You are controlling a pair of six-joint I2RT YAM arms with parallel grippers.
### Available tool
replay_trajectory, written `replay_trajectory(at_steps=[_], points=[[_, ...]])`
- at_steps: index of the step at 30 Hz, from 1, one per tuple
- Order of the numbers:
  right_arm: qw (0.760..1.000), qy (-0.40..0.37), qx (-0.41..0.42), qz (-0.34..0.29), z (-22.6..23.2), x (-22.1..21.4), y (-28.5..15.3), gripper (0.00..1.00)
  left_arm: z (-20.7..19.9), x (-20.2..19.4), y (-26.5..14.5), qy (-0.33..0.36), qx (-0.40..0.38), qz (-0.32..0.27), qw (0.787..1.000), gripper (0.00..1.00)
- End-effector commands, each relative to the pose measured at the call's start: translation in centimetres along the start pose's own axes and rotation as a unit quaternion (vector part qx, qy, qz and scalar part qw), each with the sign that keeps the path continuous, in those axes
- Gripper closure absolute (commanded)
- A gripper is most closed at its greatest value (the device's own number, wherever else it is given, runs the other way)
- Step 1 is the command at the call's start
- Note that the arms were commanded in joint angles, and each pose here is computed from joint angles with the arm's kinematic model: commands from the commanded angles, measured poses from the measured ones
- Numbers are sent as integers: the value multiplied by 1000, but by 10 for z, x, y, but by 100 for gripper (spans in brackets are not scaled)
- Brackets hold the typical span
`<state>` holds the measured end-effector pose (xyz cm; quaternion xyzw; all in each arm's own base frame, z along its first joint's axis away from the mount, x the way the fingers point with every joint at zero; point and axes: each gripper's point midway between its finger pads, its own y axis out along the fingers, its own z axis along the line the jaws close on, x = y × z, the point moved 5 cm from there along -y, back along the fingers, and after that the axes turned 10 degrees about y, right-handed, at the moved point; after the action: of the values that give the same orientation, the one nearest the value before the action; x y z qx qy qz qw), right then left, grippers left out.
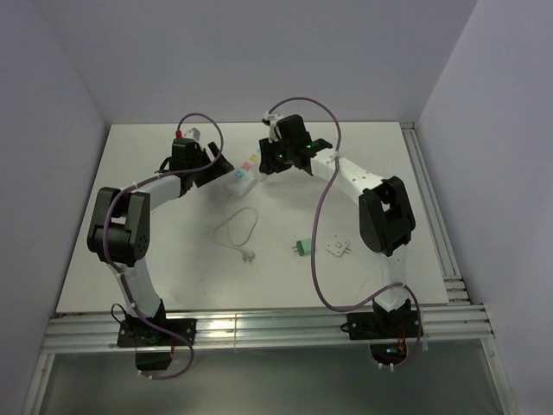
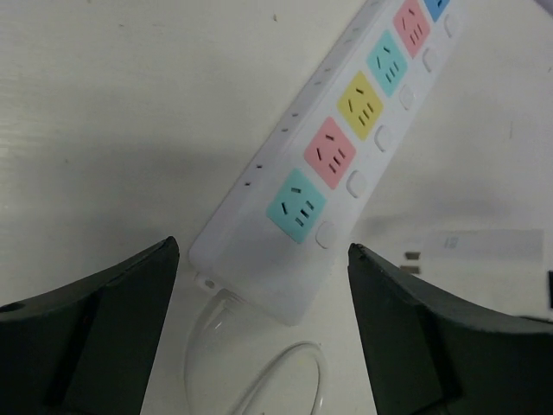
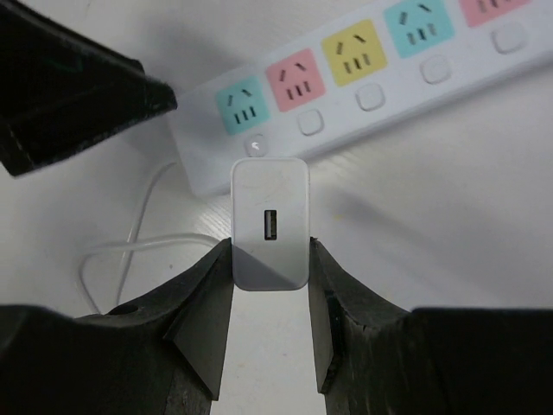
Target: Insert the plug
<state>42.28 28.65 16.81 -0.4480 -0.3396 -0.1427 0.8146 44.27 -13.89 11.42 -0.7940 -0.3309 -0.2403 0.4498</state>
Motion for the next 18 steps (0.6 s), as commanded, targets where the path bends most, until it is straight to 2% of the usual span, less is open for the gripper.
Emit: replay_trajectory(at_steps=[1,3,5,9,12,16,18], points=[[993,46,8,-105,-12,57,-57,100,-11,4,2,80,9,-22,997,13],[992,56,9,-114,-17,65,-72,100,-15,6,4,166,2,-44,985,11],[990,51,12,-127,-18,73,-89,100,-13,5,7,229,17,-32,973,7],[989,46,31,-140,-10,80,-107,100,-6,3,26,254,33,16,966,3],[988,43,40,-141,-6,81,-114,100,-13,-3,30,279,-6,43,959,0],[987,45,48,-144,-6,81,-119,100,-24,-3,34,293,-55,37,954,1],[987,46,51,-144,-7,80,-121,100,-22,-15,40,300,-67,71,949,0]])
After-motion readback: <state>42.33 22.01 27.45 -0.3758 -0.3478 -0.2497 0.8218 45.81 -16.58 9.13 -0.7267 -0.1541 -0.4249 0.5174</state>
